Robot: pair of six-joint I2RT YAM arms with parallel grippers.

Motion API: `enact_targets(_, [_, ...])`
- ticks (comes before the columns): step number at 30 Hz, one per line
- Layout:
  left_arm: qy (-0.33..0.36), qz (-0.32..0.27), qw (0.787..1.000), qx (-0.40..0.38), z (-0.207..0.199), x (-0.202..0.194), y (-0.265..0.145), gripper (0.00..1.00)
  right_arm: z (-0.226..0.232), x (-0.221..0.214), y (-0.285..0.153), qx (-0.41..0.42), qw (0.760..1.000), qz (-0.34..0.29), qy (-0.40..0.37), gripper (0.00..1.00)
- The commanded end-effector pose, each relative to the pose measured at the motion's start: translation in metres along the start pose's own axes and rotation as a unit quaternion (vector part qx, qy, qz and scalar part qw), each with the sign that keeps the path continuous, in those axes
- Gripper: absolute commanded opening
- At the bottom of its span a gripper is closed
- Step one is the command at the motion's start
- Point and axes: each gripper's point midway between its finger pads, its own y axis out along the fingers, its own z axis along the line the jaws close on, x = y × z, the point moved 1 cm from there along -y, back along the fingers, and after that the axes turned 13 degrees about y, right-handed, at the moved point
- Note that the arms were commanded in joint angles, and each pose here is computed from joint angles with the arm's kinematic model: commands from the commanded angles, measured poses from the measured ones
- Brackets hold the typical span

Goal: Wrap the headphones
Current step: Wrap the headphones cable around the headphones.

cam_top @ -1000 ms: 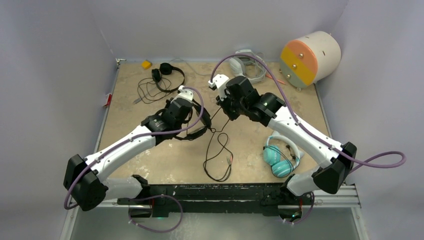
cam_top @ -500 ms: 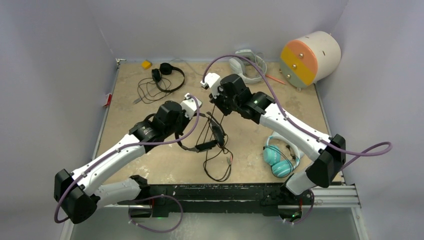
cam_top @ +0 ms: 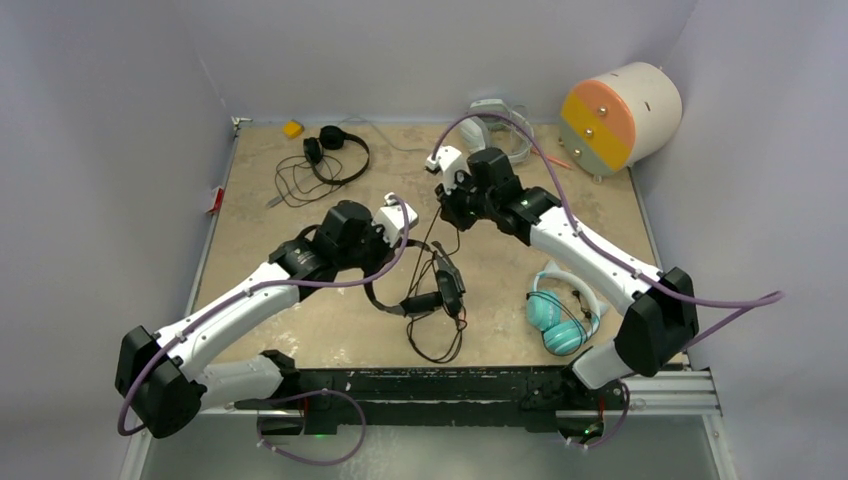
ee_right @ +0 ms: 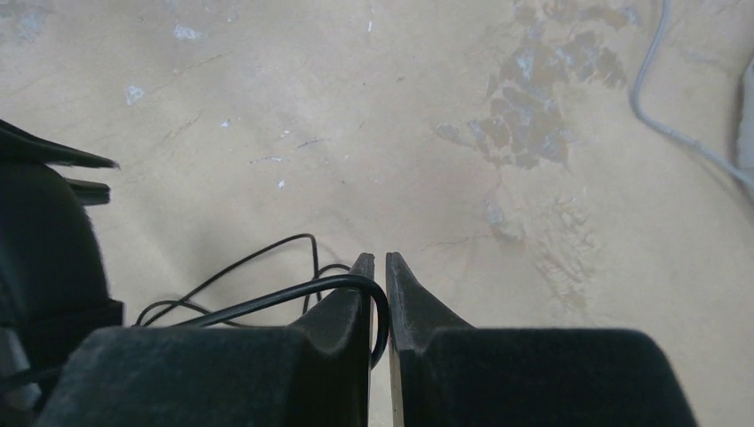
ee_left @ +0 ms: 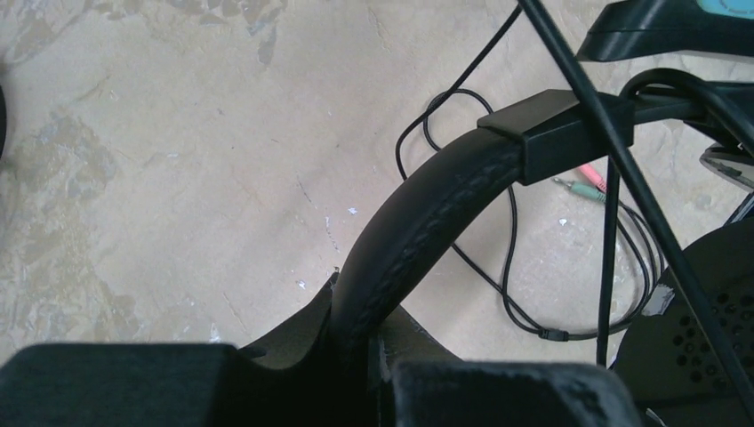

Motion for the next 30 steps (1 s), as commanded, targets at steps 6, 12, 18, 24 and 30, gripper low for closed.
enact_targets(6, [-0.080, -0.059, 0.995, -0.002, 0.000, 0.038, -0.023, 0.00, -0.008, 0.006, 0.000, 0.054, 0.988, -0.129, 0.068, 0.11])
enact_targets(12, [-0.127, -0.114, 0.985, -0.027, -0.005, 0.077, -0.046, 0.00, 0.004, -0.003, 0.004, 0.097, 0.977, -0.173, 0.081, 0.18])
enact_targets(18, [-0.132, -0.193, 0.968, -0.089, -0.021, 0.119, -0.083, 0.00, 0.023, 0.001, 0.003, 0.157, 0.965, -0.196, 0.081, 0.20])
enact_targets(24, [-0.260, -0.151, 0.954, -0.014, 0.007, 0.127, -0.091, 0.00, 0.039, -0.006, 0.009, 0.219, 0.943, -0.227, 0.110, 0.54])
enact_targets(30, [-0.326, -0.146, 0.934, 0.009, 0.017, 0.144, -0.108, 0.00, 0.042, -0.011, 0.027, 0.250, 0.931, -0.233, 0.127, 0.85])
